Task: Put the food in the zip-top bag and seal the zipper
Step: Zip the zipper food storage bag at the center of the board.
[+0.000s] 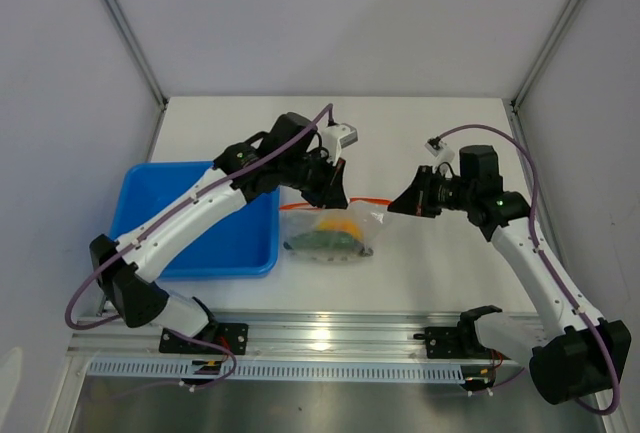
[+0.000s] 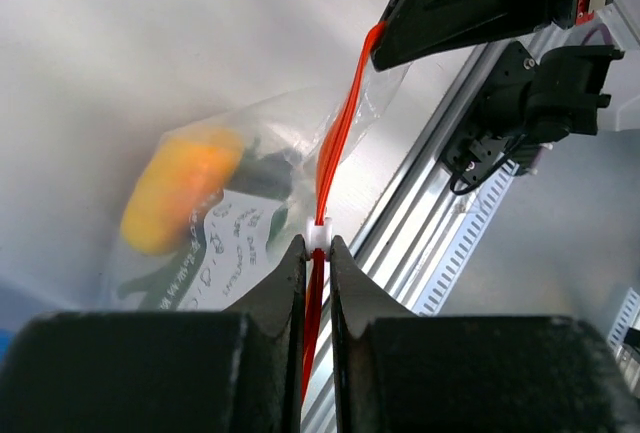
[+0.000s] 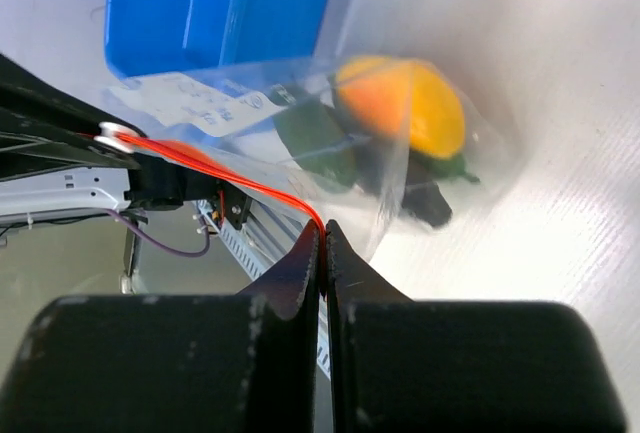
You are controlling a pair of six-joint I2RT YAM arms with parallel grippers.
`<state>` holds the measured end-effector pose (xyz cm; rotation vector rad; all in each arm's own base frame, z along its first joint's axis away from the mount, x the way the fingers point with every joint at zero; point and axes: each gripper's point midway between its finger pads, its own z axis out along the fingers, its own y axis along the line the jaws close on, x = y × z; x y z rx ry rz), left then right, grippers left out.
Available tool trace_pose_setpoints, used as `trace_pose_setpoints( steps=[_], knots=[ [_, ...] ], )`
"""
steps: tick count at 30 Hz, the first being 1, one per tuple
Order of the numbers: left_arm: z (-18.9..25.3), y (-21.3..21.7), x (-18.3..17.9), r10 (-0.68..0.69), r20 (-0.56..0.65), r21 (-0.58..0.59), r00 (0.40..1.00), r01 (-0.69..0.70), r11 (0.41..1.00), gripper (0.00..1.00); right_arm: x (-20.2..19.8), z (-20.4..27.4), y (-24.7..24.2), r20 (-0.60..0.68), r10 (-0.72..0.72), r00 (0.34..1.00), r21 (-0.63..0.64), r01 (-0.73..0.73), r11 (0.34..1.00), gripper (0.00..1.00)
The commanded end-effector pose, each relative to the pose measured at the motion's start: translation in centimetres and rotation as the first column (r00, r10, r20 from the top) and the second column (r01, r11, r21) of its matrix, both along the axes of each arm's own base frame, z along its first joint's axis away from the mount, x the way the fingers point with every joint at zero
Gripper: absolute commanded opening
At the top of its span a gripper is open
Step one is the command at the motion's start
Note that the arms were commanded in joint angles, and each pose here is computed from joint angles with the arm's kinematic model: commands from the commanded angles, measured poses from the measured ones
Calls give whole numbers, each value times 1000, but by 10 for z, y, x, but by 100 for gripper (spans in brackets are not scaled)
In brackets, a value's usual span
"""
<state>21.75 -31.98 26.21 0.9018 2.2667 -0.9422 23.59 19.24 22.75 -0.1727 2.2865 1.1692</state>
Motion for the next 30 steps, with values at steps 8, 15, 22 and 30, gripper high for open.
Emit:
trace_pose_setpoints(
  steps=[8, 15, 22, 30],
  knots=[
    [18, 40, -3, 87, 112, 40, 990, -92, 995, 1, 12, 1, -17, 35, -81, 996, -80, 84, 993, 0],
    [5, 61, -13, 116, 120, 90, 986, -127, 988, 1, 18, 2, -24, 45, -104, 993, -105, 109, 988, 0],
    [-4, 82, -21, 163, 138, 113, 977, -179, 977, 1, 21, -1, -28, 45, -112, 993, -136, 117, 984, 0],
    [-13, 106, -26, 235, 177, 126, 956, -259, 958, 1, 23, -4, -25, 32, -97, 995, -149, 101, 984, 0]
  ],
)
